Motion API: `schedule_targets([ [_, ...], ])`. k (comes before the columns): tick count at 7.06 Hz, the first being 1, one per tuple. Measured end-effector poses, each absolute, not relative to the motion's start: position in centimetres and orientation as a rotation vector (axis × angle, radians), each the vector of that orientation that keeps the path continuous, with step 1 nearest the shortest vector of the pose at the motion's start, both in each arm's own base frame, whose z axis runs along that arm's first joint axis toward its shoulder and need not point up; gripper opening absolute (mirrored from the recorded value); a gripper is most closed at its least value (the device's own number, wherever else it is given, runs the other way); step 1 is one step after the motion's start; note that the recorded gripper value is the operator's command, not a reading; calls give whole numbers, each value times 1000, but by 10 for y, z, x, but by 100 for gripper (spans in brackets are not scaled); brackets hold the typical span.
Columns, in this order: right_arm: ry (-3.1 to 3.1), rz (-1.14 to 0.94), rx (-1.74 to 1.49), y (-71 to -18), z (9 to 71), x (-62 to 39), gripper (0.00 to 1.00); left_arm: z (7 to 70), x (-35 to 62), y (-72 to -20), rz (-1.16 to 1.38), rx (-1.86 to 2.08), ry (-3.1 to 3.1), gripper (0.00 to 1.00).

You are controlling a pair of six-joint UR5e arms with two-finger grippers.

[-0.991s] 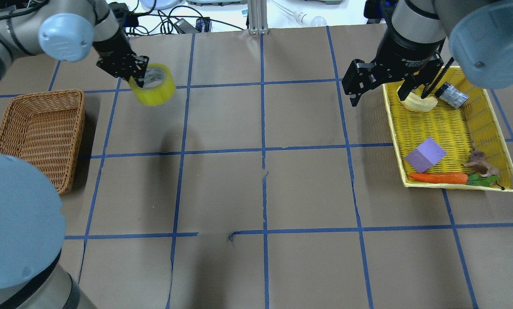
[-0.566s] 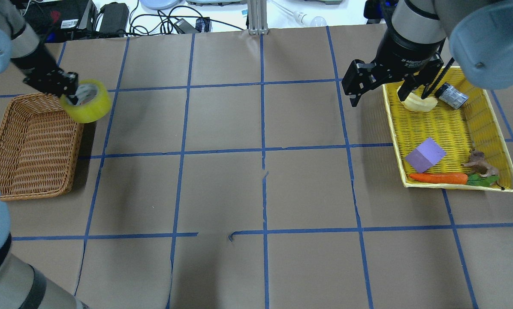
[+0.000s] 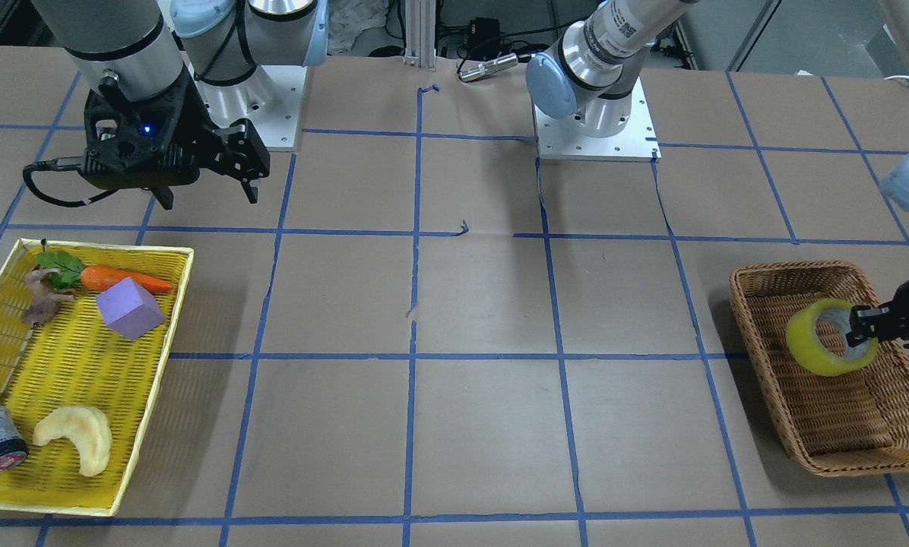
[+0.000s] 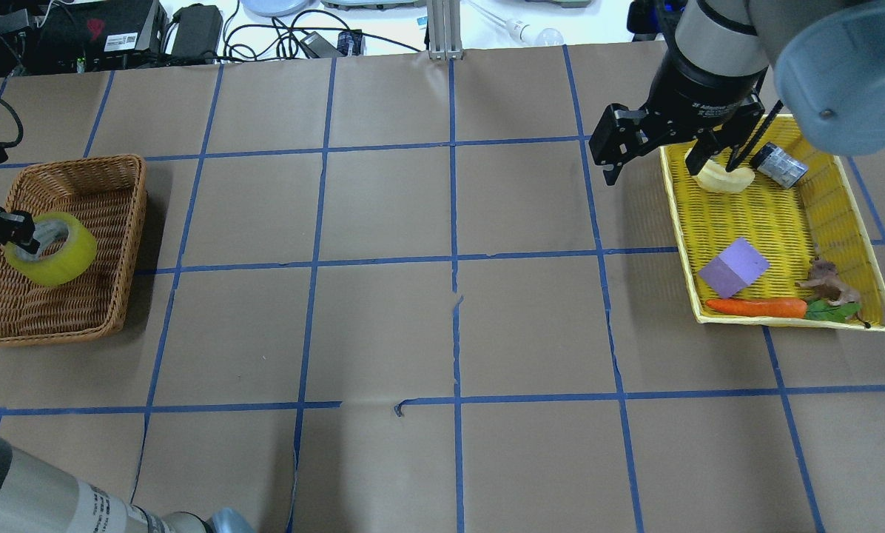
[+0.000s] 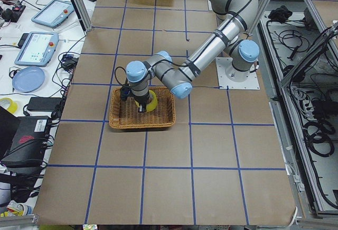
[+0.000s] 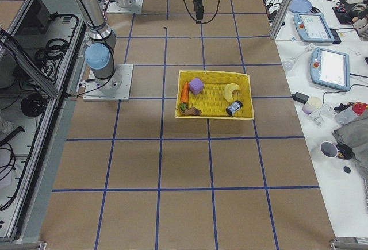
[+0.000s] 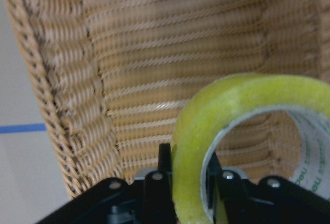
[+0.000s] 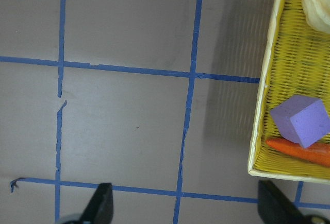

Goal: Transfer tape with both arms
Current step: 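Carry the tape roll over the brown basket and lower it in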

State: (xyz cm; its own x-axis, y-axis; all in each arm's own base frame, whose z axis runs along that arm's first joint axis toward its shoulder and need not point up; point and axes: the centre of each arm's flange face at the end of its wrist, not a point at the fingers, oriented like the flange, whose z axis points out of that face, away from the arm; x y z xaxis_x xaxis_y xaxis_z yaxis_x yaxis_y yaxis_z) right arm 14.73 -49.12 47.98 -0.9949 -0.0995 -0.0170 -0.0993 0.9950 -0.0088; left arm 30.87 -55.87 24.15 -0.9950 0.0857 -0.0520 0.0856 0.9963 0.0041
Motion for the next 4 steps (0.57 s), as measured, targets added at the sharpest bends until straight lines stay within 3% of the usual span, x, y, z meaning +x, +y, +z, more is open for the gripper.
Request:
schedule_targets([
  [1, 3120, -12, -156, -491, 480, 147, 100, 221, 307, -550, -36, 144, 3061, 59],
  [2, 3120, -10, -156, -491, 479, 147, 100, 214, 305, -547, -68, 142, 3044, 77],
  [4, 3120, -10, -156, -491, 479, 147, 100, 231, 297, -548, -123, 128, 3015, 84],
])
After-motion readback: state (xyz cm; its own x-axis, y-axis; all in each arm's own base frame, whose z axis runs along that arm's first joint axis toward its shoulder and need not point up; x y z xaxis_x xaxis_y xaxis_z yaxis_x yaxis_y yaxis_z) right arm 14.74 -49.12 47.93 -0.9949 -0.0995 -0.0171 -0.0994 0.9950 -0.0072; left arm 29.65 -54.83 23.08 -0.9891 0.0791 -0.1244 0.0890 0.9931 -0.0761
